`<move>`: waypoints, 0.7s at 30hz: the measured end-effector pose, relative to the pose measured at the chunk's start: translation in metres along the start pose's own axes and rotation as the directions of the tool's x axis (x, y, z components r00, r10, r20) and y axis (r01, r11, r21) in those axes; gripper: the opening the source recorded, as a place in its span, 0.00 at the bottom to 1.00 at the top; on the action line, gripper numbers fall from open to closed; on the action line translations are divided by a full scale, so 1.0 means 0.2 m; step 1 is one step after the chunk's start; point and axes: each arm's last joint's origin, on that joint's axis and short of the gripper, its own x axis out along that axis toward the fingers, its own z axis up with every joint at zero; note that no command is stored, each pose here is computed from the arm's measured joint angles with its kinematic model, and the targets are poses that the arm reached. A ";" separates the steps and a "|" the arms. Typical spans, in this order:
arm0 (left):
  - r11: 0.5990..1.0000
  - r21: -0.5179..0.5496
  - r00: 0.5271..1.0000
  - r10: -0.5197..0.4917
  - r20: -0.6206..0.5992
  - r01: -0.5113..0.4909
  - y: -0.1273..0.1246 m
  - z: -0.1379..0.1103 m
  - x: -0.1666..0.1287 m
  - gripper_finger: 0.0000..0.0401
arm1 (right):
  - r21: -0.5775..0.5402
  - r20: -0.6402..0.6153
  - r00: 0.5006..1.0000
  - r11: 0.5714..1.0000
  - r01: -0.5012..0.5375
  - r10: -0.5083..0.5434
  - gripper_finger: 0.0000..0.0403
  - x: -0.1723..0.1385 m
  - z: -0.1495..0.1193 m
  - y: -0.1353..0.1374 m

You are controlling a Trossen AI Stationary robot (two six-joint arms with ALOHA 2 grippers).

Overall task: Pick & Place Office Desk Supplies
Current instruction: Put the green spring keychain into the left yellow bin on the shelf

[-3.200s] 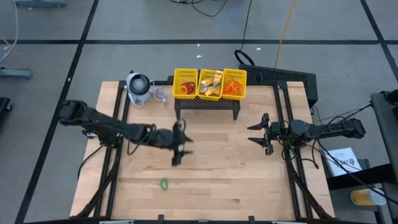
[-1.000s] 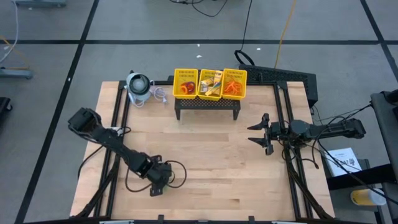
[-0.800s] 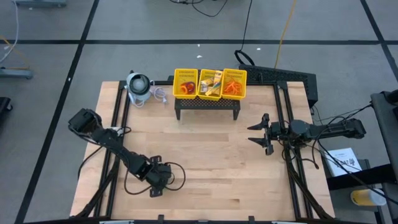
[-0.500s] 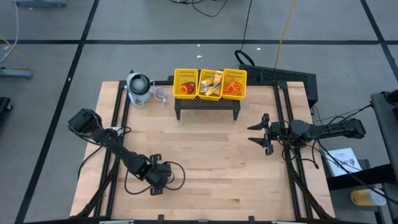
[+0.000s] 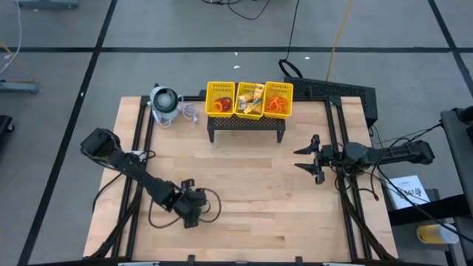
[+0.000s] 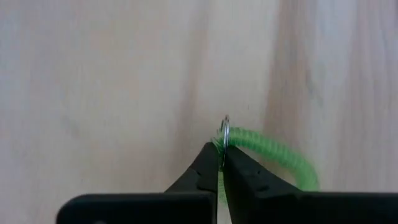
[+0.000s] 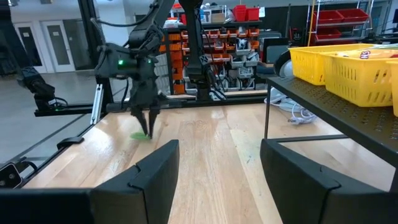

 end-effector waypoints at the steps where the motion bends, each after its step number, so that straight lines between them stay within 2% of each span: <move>1: 1.000 0.003 0.999 0.010 0.035 -0.010 0.01 0.01 -0.02 0.02 | 0.000 0.000 1.000 1.000 0.000 0.000 0.53 0.00 0.00 0.00; 3: 0.999 0.029 0.994 0.023 0.111 -0.026 0.01 0.04 -0.06 0.03 | 0.000 0.000 1.000 1.000 0.001 -0.001 0.53 0.00 0.00 0.00; 6: 0.996 0.084 0.983 -0.011 0.184 -0.005 0.01 0.05 -0.12 0.03 | 0.000 0.000 1.000 1.000 0.000 0.000 0.53 0.00 0.00 0.00; 10: 0.994 0.106 0.949 -0.062 0.308 0.031 0.06 0.06 -0.15 0.02 | 0.000 0.001 1.000 1.000 0.000 0.000 0.53 0.00 0.00 0.00; 15: 0.990 0.116 0.903 -0.118 0.413 0.077 0.13 0.00 -0.16 0.02 | 0.000 0.001 1.000 1.000 0.000 0.000 0.53 0.00 0.00 0.00; 21: 0.994 0.084 0.862 -0.108 0.495 0.076 0.23 -0.10 -0.20 0.03 | 0.000 0.000 1.000 1.000 0.000 0.000 0.53 0.00 0.00 0.00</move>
